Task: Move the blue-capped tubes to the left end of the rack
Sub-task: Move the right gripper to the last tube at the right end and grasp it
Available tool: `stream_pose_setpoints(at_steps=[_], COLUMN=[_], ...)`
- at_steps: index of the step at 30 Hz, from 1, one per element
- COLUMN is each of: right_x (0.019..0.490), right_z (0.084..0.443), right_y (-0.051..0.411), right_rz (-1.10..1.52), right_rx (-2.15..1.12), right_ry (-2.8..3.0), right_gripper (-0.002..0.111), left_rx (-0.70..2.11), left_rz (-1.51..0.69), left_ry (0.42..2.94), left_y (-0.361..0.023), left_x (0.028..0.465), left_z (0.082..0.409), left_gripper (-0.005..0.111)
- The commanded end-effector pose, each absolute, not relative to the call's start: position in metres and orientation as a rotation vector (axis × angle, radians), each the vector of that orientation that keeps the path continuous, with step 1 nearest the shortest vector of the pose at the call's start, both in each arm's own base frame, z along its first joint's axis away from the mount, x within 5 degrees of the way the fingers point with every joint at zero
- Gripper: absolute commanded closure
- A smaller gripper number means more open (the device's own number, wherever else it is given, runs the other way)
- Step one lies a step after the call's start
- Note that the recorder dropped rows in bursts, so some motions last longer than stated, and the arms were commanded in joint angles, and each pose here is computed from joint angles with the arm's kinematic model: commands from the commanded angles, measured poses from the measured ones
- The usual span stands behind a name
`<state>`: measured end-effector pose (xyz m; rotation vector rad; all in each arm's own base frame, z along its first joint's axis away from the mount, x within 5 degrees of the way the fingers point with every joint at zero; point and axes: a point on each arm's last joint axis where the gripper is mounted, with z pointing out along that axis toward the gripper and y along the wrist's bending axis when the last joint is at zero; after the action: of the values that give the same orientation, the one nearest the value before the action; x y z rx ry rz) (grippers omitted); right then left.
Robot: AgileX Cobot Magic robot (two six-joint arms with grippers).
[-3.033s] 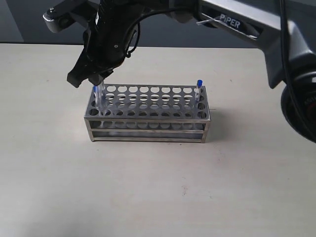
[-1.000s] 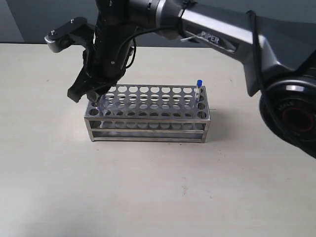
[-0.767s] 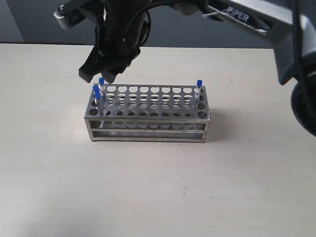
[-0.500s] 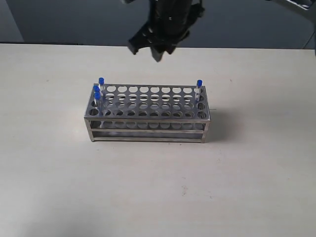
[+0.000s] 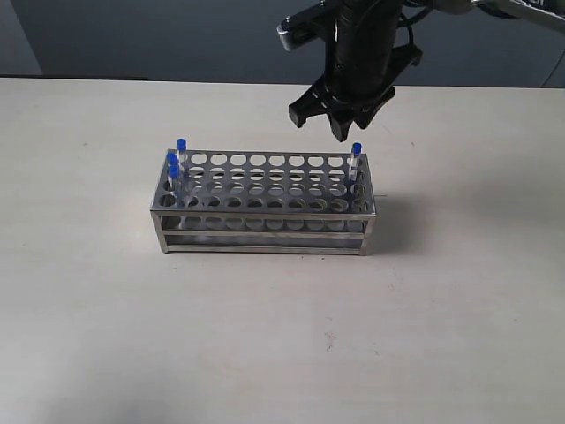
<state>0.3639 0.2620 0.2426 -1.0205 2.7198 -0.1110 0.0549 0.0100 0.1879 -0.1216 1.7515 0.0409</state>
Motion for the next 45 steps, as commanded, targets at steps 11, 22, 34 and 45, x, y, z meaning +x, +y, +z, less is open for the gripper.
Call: stream_pose_setpoints(at_steps=[11,22,34,45], right_x=[0.371,0.373,0.377,0.374], right_z=[0.205,0.199,0.199,0.205], right_y=[0.236,0.237,0.240,0.238], right_rz=[0.011,0.026,0.045,0.038], right_rx=[-0.945,-0.943,-0.945,-0.954], right_ry=[2.905,2.865,2.804,2.821], right_gripper=[0.073,0.100,0.069,0.107], left_rx=[-0.113,-0.113,-0.115,-0.115], left_rz=[0.034,0.034,0.032,0.033], left_ry=[1.739,1.739,1.740,1.741], left_y=[0.009,0.009,0.009,0.009], left_x=[0.055,0.055,0.055,0.055], left_z=[0.190,0.190,0.190,0.190], left_gripper=[0.106,0.106,0.106,0.106])
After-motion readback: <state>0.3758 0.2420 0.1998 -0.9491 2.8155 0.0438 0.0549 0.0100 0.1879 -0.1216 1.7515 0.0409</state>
